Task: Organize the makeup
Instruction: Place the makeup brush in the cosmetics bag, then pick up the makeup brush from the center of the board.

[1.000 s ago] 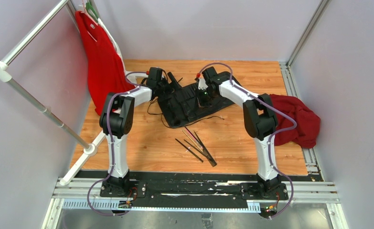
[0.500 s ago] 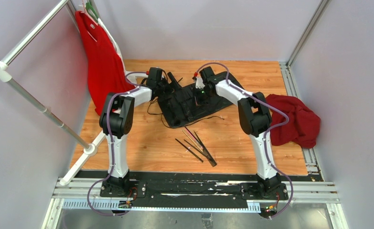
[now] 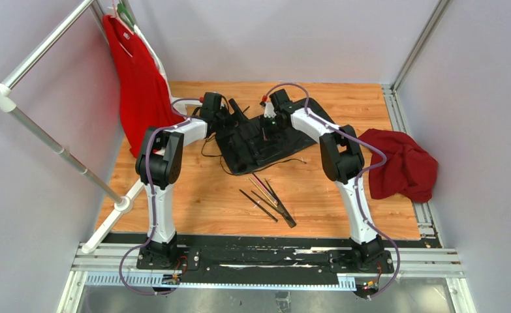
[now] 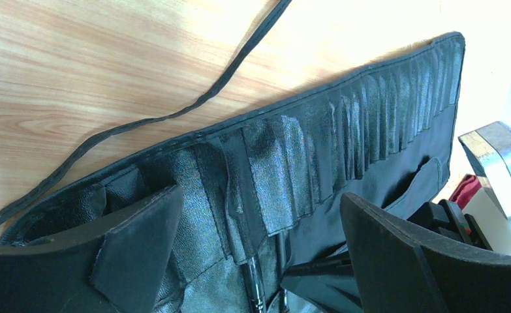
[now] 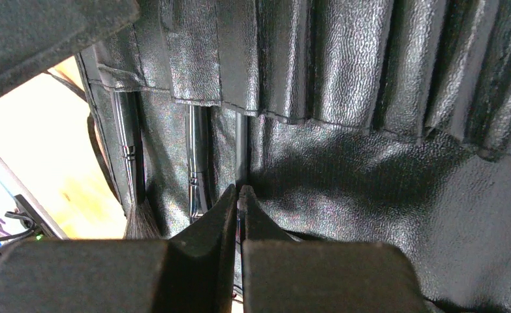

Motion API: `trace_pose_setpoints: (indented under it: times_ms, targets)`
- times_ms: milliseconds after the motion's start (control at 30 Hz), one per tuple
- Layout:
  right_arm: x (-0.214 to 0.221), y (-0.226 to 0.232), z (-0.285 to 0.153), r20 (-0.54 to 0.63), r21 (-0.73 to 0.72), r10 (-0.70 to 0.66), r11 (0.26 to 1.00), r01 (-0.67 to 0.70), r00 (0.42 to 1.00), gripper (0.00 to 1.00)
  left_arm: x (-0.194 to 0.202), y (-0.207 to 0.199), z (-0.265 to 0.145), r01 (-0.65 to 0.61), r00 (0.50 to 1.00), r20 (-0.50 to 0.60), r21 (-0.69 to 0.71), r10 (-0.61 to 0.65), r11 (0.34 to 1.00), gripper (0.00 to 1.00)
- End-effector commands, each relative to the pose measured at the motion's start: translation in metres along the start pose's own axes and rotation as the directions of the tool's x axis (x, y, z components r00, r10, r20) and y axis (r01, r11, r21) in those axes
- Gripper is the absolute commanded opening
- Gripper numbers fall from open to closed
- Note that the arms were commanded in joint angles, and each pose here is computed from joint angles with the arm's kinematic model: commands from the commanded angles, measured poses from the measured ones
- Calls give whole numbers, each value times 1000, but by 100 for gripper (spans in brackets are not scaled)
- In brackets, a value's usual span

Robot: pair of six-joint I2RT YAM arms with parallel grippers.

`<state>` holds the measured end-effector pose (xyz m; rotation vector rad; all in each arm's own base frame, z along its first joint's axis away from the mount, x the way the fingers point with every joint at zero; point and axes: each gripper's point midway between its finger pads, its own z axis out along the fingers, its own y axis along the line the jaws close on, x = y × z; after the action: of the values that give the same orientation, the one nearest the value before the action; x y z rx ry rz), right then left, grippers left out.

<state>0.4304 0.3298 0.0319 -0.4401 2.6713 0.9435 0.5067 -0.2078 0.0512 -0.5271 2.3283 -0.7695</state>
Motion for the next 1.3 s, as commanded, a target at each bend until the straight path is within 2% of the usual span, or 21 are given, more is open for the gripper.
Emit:
trace_pose_setpoints:
  times_ms: [0,167,200,267,333,367,433,667,800,933,1100,1267]
  targets:
    - [-12,-1,3,25,-12,-1,1000,1,1000,1,37,46,-1,-1,994,-112,-146,-15,989,98]
    - [-15,0,3,34,-14,-5,1000,5,999,1,37,46,-2,-3,994,-112,-147,-13,989,98]
    - [-15,0,2,34,-14,-5,1000,6,999,5,37,46,-2,-3,994,-112,-147,-14,989,98]
    - [-15,-1,1,37,-7,-3,1000,3,999,24,36,46,-1,-2,994,-110,-146,-14,989,98]
    - [-14,-2,-1,40,3,-7,1000,7,999,39,36,45,-1,-2,994,-110,-144,-14,990,98]
    - [-15,-1,-3,46,7,-13,1000,13,999,44,36,45,-1,-2,994,-110,-145,-14,989,98]
    - [-17,0,-11,61,19,-24,1000,23,998,49,36,45,-1,-1,994,-109,-144,-15,990,98]
    - [-5,14,-56,98,47,-72,997,68,993,50,35,44,-2,-1,994,-106,-143,-14,990,98]
    - [25,27,-89,104,69,-134,989,127,986,50,33,43,-2,-5,994,-106,-142,-11,990,98]
    - [65,47,-115,97,135,-255,961,241,962,48,32,41,-1,-6,995,-104,-138,-9,990,98]
    - [132,77,-116,50,197,-430,889,413,901,48,29,41,-2,-12,995,-100,-137,-2,991,98]
    - [183,98,-101,28,177,-532,836,519,846,48,28,41,-2,-17,995,-101,-138,3,990,98]
